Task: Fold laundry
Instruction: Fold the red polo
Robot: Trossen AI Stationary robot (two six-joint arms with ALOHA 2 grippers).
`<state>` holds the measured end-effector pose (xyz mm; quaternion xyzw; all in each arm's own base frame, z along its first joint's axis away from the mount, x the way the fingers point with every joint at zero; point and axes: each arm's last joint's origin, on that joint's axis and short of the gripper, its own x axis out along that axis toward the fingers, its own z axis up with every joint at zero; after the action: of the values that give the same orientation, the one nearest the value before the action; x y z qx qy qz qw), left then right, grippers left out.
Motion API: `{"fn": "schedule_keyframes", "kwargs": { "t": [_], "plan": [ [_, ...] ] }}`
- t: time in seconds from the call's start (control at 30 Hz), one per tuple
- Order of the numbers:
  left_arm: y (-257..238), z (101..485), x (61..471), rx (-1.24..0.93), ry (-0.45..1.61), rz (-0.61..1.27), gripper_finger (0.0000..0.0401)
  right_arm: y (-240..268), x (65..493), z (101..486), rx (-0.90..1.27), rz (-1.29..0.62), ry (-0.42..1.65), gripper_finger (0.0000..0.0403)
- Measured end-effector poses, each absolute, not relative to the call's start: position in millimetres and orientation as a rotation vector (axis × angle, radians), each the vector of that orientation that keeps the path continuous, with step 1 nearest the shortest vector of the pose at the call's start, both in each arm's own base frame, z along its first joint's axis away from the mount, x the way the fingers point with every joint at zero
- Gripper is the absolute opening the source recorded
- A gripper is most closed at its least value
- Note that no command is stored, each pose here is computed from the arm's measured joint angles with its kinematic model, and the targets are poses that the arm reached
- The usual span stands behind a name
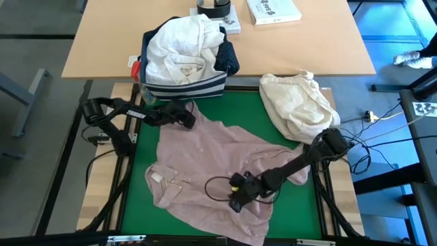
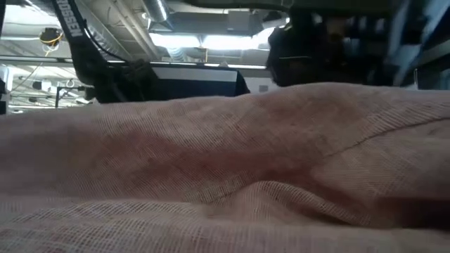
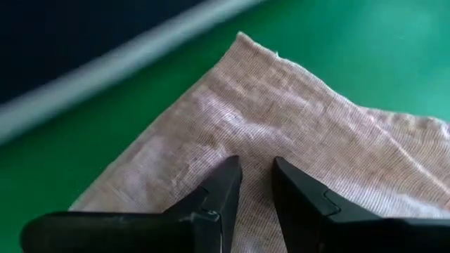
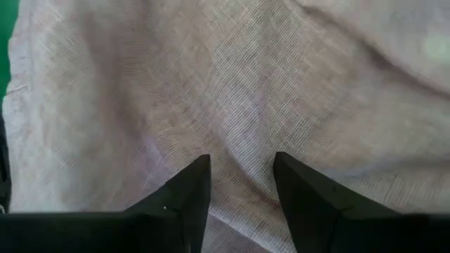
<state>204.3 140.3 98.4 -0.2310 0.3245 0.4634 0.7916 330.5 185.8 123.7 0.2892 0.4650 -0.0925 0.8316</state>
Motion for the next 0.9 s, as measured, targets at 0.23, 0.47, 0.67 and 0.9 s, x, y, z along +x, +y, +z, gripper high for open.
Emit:
{"fn": "schedule_keyframes", "kwargs": {
  "t": [0.23, 0.47, 0.67, 0.9],
  "plan": [
    [150.9, 105.3, 204.6, -0.541, 0.652, 0.929, 0.0084, 181.8, 331.8, 126.9, 0.615, -0.239, 0.942, 0.0163],
    [121.3, 166.3, 217.5, -0.521, 0.508, 0.639, 0.0084, 150.6, 339.3, 167.3, 0.515, -0.204, 0.831, 0.0163],
    [60.9, 226.2, 207.8, -0.506, 0.427, 0.311, 0.0084, 135.7, 315.9, 224.3, 0.409, -0.140, 0.786, 0.0163],
    [-35.0, 219.9, 205.3, -0.611, 0.620, 0.008, 0.0084, 151.7, 268.9, 228.0, 0.213, -0.133, 0.981, 0.0163]
  ]
}}
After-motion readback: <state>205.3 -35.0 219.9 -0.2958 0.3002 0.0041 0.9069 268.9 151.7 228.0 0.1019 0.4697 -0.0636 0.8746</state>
